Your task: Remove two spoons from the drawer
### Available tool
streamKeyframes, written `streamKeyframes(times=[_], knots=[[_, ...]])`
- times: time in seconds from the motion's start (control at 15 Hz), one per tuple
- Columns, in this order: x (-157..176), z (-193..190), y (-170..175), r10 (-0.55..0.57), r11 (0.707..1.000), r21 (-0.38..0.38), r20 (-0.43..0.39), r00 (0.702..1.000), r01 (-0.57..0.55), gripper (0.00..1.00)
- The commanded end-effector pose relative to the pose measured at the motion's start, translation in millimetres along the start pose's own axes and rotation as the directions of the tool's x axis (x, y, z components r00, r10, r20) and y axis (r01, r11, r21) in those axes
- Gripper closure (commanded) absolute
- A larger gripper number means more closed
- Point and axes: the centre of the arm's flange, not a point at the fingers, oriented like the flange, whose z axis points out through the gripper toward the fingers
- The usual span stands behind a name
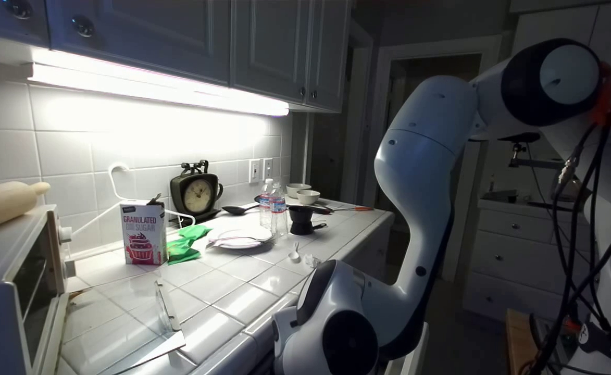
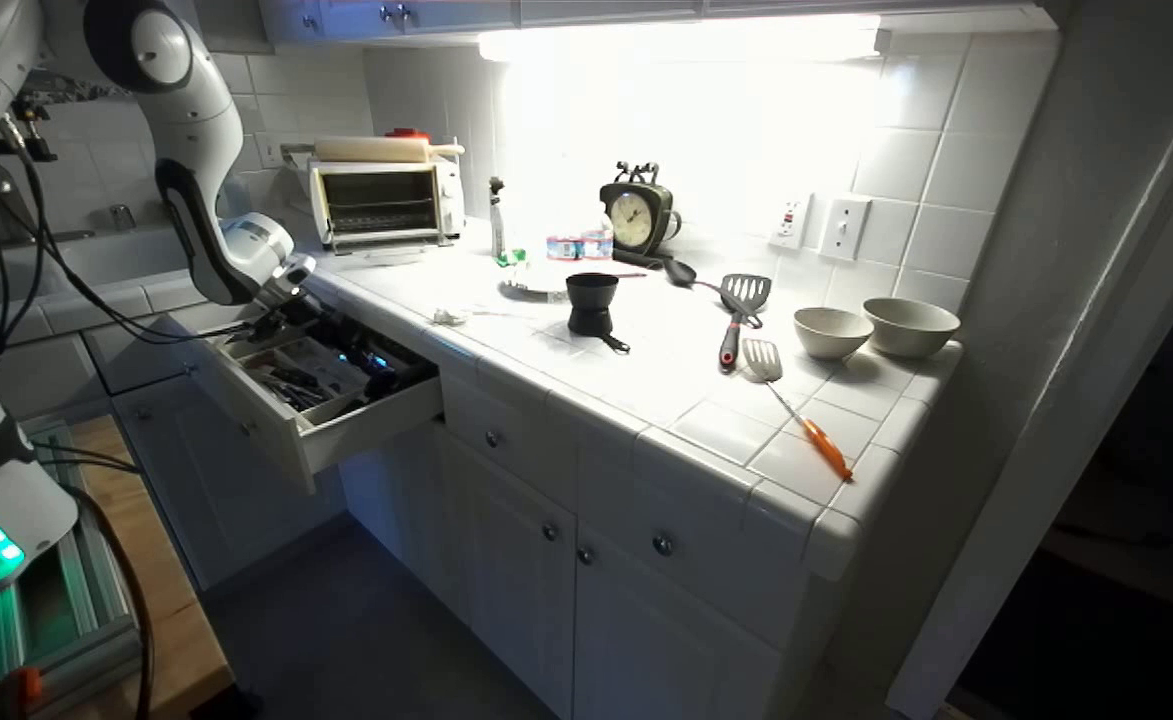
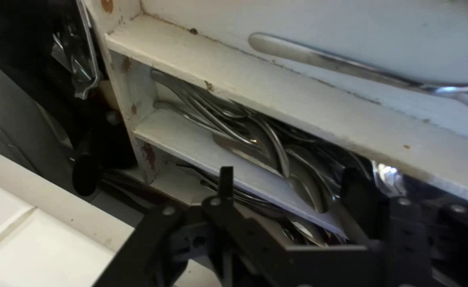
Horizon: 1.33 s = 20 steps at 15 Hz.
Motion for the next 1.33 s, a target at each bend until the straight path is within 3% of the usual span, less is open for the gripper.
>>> streamKeyframes(times=[0.0,0.33,0.4,0.53,0.67,1.0,1.27], knots=[[-3.2,11.4,-4.6,-0.014,1.0,0.014,0.025,1.0,0.014,0.61],[-3.7,6.4,-11.3,-0.024,0.999,0.038,0.02,1.0,0.023,0.95],[-2.4,3.8,-11.8,-0.022,0.999,0.042,0.013,1.0,0.022,0.62],[-0.3,-1.2,-9.9,-0.013,0.999,0.046,0.002,1.0,0.013,0.56],[1.5,-1.7,-6.2,-0.005,0.999,0.046,-0.001,1.0,0.005,0.45],[4.1,-1.7,-0.4,0.009,0.999,0.043,-0.002,1.0,-0.009,0.09],[8.3,-8.5,3.3,0.022,0.998,0.053,-0.009,1.0,-0.022,0.03]])
